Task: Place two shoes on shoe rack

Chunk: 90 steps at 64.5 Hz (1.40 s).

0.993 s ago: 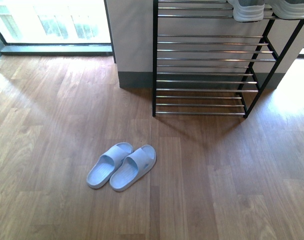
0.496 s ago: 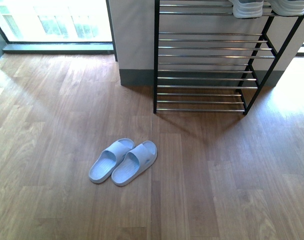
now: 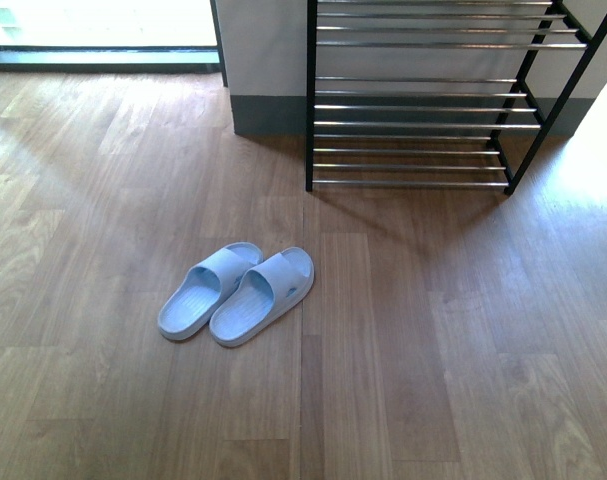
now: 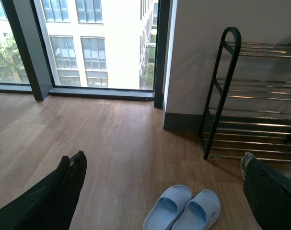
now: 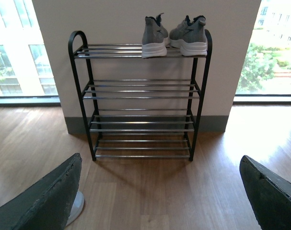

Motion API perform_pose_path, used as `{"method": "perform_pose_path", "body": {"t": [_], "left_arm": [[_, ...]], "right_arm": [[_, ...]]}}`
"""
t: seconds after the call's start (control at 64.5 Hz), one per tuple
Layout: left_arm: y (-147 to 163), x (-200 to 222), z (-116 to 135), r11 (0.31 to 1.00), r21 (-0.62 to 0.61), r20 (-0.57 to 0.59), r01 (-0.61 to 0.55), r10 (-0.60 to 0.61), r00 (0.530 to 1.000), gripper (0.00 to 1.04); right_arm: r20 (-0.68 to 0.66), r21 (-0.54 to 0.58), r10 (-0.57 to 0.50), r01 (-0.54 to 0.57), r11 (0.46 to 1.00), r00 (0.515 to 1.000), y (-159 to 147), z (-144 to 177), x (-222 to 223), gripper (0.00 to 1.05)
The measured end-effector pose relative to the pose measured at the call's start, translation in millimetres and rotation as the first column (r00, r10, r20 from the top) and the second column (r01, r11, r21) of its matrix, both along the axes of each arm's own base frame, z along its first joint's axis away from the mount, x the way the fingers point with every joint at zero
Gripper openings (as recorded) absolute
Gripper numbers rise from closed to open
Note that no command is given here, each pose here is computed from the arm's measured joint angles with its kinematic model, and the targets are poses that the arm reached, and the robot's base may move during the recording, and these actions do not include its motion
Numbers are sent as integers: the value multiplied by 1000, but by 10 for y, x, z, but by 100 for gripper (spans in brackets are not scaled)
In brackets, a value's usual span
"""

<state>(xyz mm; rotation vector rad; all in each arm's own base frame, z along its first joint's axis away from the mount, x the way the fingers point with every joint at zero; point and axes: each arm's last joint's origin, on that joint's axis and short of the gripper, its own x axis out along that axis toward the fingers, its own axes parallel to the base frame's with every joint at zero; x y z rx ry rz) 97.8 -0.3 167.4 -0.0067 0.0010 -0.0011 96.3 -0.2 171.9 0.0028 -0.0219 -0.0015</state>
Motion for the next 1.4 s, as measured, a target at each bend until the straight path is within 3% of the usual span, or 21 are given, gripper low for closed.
{"method": "perform_pose_path", "body": {"t": [1.396], "left_arm": [[0,0,0,1000,0,0,0,0,1000,95]], "right_arm": [[0,0,1,-1,1000,1000,0,0,0,96]]}}
